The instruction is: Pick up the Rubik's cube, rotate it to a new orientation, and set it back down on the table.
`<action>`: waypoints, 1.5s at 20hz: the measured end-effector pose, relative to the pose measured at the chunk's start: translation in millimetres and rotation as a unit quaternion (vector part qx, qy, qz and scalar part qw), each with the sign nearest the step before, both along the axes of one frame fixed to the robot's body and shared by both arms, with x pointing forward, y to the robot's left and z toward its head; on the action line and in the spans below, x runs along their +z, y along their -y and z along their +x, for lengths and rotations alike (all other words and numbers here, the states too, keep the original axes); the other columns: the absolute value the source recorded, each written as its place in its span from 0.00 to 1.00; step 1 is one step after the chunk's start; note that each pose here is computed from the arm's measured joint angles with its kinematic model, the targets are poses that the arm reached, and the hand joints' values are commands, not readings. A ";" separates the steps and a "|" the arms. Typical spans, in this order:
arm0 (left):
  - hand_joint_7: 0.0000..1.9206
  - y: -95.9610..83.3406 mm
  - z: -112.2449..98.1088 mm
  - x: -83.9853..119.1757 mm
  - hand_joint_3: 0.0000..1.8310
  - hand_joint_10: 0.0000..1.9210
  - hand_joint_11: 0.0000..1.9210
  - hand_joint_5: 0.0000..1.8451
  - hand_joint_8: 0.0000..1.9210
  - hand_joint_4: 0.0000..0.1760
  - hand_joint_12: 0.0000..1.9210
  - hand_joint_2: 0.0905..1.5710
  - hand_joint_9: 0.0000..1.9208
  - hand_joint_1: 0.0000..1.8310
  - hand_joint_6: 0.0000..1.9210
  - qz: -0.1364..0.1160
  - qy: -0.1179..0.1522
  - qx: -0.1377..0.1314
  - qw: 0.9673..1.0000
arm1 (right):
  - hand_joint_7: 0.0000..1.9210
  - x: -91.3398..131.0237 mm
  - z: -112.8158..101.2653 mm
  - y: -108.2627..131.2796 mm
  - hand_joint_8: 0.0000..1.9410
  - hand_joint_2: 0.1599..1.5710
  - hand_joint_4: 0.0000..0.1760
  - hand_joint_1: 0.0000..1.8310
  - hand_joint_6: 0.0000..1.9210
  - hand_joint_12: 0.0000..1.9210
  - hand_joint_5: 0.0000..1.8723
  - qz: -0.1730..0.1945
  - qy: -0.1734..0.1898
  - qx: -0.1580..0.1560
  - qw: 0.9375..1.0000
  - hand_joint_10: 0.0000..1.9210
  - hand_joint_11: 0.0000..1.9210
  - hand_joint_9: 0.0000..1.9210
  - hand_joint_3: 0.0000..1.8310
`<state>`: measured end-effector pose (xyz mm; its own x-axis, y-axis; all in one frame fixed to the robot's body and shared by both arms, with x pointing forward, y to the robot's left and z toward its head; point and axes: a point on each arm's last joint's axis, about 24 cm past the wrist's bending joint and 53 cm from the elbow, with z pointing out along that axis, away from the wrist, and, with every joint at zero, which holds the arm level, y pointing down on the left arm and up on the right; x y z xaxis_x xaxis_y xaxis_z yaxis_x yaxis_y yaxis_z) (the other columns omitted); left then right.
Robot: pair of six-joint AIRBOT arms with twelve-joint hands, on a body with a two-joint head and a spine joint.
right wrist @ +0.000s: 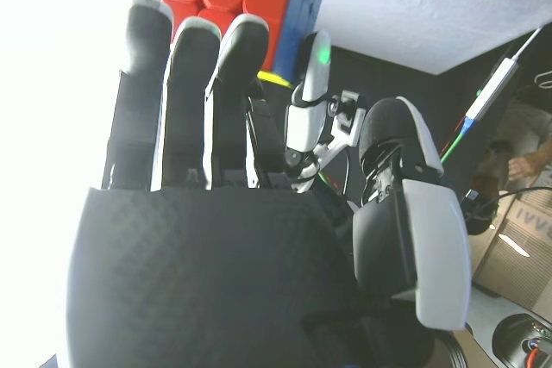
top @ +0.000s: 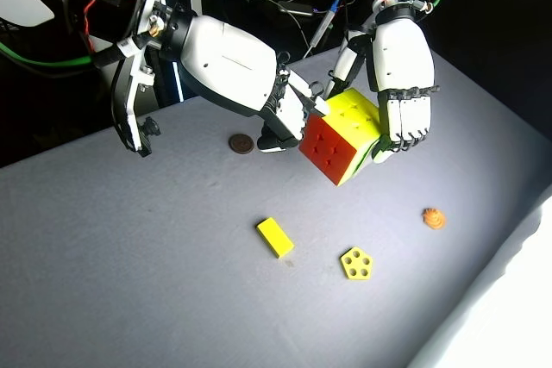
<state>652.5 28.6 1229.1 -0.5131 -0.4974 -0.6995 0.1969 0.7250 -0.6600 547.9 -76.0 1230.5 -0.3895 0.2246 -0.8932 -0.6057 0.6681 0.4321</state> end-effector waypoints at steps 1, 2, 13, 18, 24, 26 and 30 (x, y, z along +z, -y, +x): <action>0.07 -0.4 0.4 0.3 0.00 0.96 0.06 0.10 0.95 0.00 1.00 0.70 0.09 0.63 0.86 0.000 0.001 0.001 1.000 | 0.24 0.2 -0.3 -1.5 0.82 0.76 0.00 0.09 0.00 1.00 0.10 0.001 0.001 0.002 1.000 1.00 0.24 0.22 0.00; 0.06 -0.3 0.4 0.6 0.00 0.98 0.06 0.10 0.96 0.00 1.00 0.69 0.08 0.63 0.87 0.000 0.001 0.001 1.000 | 0.24 0.8 -0.2 -1.5 0.83 0.76 0.00 0.09 0.00 1.00 0.10 0.002 0.002 0.001 1.000 1.00 0.24 0.22 0.00; 0.08 -0.1 0.0 1.4 0.00 0.97 0.07 0.10 0.95 0.00 1.00 0.69 0.10 0.64 0.86 0.003 0.003 0.000 1.000 | 0.25 -8.9 -4.6 -9.6 0.78 0.76 0.00 0.08 0.00 1.00 0.11 -0.007 0.003 0.013 1.000 0.97 0.23 0.21 0.00; 0.07 -0.9 -1.0 0.3 0.00 0.97 0.06 0.11 0.96 0.00 1.00 0.70 0.09 0.63 0.86 0.005 0.001 0.003 1.000 | 0.26 -10.5 -4.0 -12.0 0.81 0.75 0.00 0.10 0.01 1.00 0.13 -0.006 0.004 0.016 1.000 0.99 0.24 0.23 0.00; 0.08 -1.6 -0.1 3.5 0.00 0.98 0.08 0.11 0.96 0.00 1.00 0.71 0.09 0.63 0.87 0.004 0.004 0.005 1.000 | 0.25 -13.3 -2.6 -12.4 0.81 0.76 0.00 0.09 0.01 1.00 0.12 -0.007 0.003 0.016 1.000 1.00 0.23 0.22 0.00; 0.06 -1.0 -0.2 4.3 0.01 0.98 0.07 0.28 0.97 0.00 1.00 0.84 0.08 0.53 0.86 0.000 0.003 0.005 1.000 | 0.25 -16.1 -3.7 -14.2 0.83 0.76 0.00 0.10 0.00 1.00 0.12 -0.010 -0.001 0.019 1.000 1.00 0.21 0.22 0.00; 0.09 1.0 -1.0 5.9 0.00 0.98 0.08 0.13 0.96 0.00 1.00 0.71 0.11 0.64 0.86 -0.003 0.004 0.001 1.000 | 0.24 -20.7 -3.1 -16.8 0.82 0.76 0.00 0.08 0.00 1.00 0.12 -0.015 -0.006 0.023 1.000 1.00 0.21 0.21 0.00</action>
<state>651.5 27.7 1235.0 -0.5067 -0.5029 -0.7003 0.1997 0.7217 -0.6628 544.8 -59.2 1209.8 -0.4090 0.1786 -0.8949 -0.6311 0.6530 0.4187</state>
